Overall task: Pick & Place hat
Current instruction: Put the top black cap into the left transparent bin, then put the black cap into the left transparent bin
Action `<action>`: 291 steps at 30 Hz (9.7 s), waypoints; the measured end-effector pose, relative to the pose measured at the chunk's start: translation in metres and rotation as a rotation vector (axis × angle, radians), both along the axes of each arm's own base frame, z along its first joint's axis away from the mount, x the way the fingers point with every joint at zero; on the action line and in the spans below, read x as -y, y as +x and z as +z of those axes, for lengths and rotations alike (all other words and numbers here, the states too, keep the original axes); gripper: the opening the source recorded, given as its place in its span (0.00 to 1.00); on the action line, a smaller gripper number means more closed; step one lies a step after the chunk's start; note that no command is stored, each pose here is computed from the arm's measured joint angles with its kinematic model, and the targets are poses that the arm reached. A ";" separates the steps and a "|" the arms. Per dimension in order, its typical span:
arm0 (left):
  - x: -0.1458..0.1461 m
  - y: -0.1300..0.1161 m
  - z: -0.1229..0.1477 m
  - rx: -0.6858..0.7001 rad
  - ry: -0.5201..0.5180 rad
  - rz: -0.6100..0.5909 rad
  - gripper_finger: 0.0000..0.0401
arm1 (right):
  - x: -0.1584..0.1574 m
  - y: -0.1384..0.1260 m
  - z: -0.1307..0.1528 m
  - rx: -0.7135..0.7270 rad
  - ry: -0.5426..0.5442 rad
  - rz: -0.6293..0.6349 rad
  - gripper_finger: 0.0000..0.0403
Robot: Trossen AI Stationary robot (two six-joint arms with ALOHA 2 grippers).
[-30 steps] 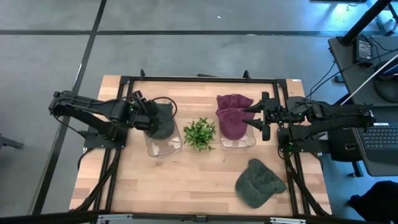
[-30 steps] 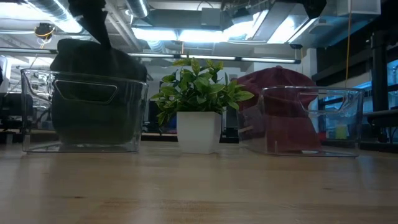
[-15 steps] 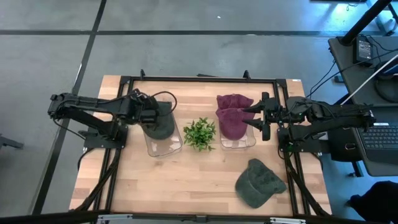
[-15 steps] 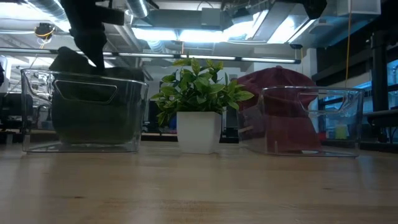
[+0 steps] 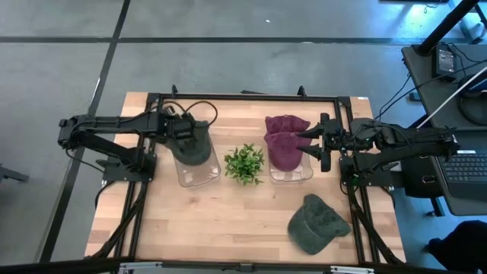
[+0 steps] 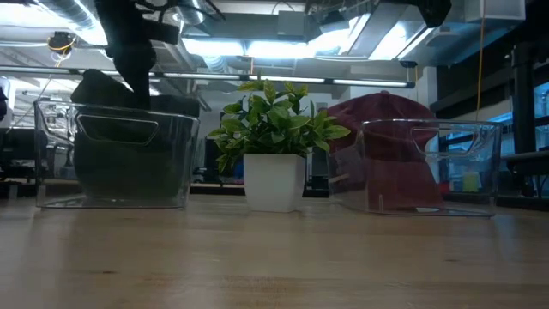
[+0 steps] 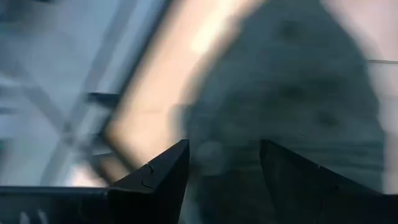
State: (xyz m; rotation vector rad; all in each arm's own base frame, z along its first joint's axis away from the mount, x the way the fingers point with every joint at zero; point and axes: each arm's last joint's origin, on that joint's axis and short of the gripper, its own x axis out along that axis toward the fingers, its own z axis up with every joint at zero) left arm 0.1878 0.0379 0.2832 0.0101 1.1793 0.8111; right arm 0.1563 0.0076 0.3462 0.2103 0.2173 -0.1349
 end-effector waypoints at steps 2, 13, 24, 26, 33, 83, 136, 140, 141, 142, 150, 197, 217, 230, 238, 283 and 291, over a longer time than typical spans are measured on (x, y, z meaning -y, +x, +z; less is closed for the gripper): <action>0.000 0.004 -0.001 0.035 -0.090 -0.038 0.47 | 0.000 0.000 0.000 0.001 0.006 -0.002 0.55; -0.014 -0.003 0.012 0.082 -0.031 0.002 0.47 | 0.000 0.000 0.000 0.001 0.010 -0.003 0.55; -0.019 0.007 0.043 0.464 -0.133 -0.080 0.47 | 0.000 0.001 0.004 0.052 0.076 -0.015 0.55; -0.017 0.019 0.053 0.614 -0.178 -0.174 0.47 | 0.000 0.003 0.003 0.043 0.075 -0.013 0.55; -0.006 0.051 0.076 0.935 -0.158 -0.381 0.47 | -0.004 0.024 -0.016 -0.095 0.168 -0.016 0.55; 0.012 0.116 0.051 1.020 -0.143 -0.510 0.47 | -0.151 -0.011 -0.128 -1.412 0.889 -0.294 0.48; 0.013 0.116 0.051 1.052 -0.199 -0.458 0.48 | -0.145 -0.056 -0.227 -1.250 0.738 -0.641 0.49; 0.013 0.116 0.051 1.052 -0.197 -0.457 0.48 | -0.144 -0.057 -0.226 -1.259 0.719 -0.633 0.34; 0.013 0.116 0.051 1.052 -0.197 -0.457 0.47 | -0.144 -0.057 -0.226 -1.259 0.719 -0.632 0.30; 0.013 0.116 0.051 1.052 -0.198 -0.457 0.47 | -0.143 -0.058 -0.225 -1.259 0.719 -0.632 0.27; 0.013 0.116 0.051 1.053 -0.207 -0.463 0.48 | -0.147 -0.054 -0.217 -1.257 0.649 -0.543 0.03; 0.065 0.189 0.087 1.264 -0.461 -0.681 0.47 | -0.112 0.074 0.045 -0.519 -0.309 0.052 0.03; 0.066 0.189 0.085 1.226 -0.496 -0.666 0.46 | -0.087 0.096 0.057 -0.406 -0.350 -0.048 0.03; 0.059 0.189 0.084 1.216 -0.567 -0.649 0.11 | -0.087 0.097 0.057 -0.398 -0.317 -0.040 0.04; 0.059 0.188 0.084 1.208 -0.545 -0.666 0.04 | -0.089 0.097 0.057 -0.412 -0.342 0.044 0.11; 0.083 -0.030 0.062 1.248 -0.023 -0.229 0.04 | -0.086 0.023 0.021 -0.274 -0.237 -0.372 0.37; 0.089 -0.036 0.014 1.208 0.012 -0.163 0.04 | -0.087 0.023 0.021 -0.260 -0.210 -0.380 0.37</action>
